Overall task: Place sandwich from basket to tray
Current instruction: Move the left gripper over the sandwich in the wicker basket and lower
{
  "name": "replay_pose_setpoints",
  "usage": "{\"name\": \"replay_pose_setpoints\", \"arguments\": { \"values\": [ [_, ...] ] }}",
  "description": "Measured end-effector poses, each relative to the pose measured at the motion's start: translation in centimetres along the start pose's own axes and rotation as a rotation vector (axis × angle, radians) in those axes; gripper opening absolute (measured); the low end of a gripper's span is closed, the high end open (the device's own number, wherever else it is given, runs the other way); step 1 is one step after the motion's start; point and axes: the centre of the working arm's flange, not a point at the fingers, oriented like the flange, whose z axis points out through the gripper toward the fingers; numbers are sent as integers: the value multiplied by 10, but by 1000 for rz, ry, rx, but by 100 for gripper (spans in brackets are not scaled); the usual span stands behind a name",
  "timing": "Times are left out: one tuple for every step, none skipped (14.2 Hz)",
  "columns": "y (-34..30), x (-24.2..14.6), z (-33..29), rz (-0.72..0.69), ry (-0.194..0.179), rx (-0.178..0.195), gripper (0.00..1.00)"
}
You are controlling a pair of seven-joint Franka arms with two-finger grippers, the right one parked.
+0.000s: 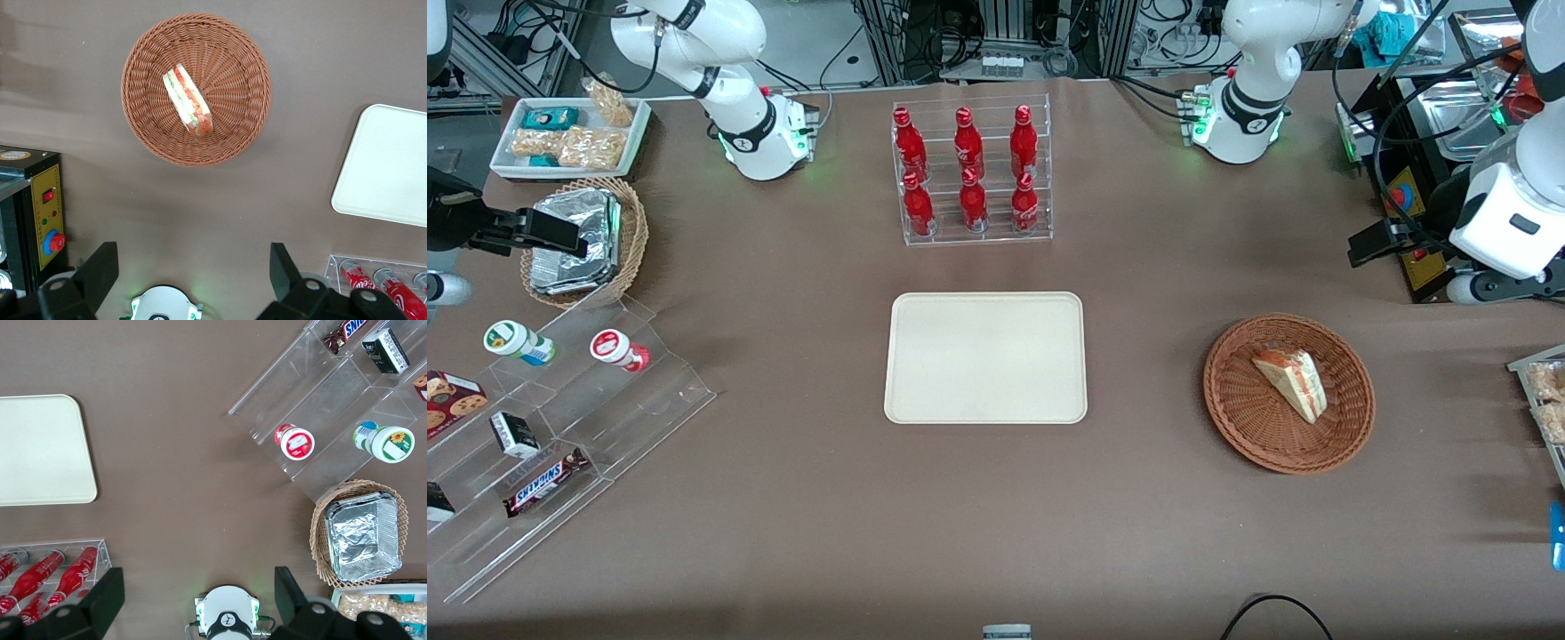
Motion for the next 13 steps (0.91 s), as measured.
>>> {"name": "replay_pose_setpoints", "arguments": {
  "values": [
    [0,0,0,0,-1,0,100],
    [0,0,0,0,-1,0,100],
    [0,0,0,0,-1,0,100],
    [0,0,0,-1,-1,0,100],
    [0,0,1,-1,-2,0,100],
    [-1,1,2,-4,-4,1,100],
    [-3,2,4,-8,-8,1,100],
    [-6,4,8,-14,-18,3,100],
    [-9,8,15,-20,-31,5,100],
    [-13,12,23,-28,-49,8,100],
    [-20,18,35,-40,-71,11,100],
    [-28,25,49,-55,-98,12,100],
    [-38,33,67,-72,-122,11,100]
  ]
}}
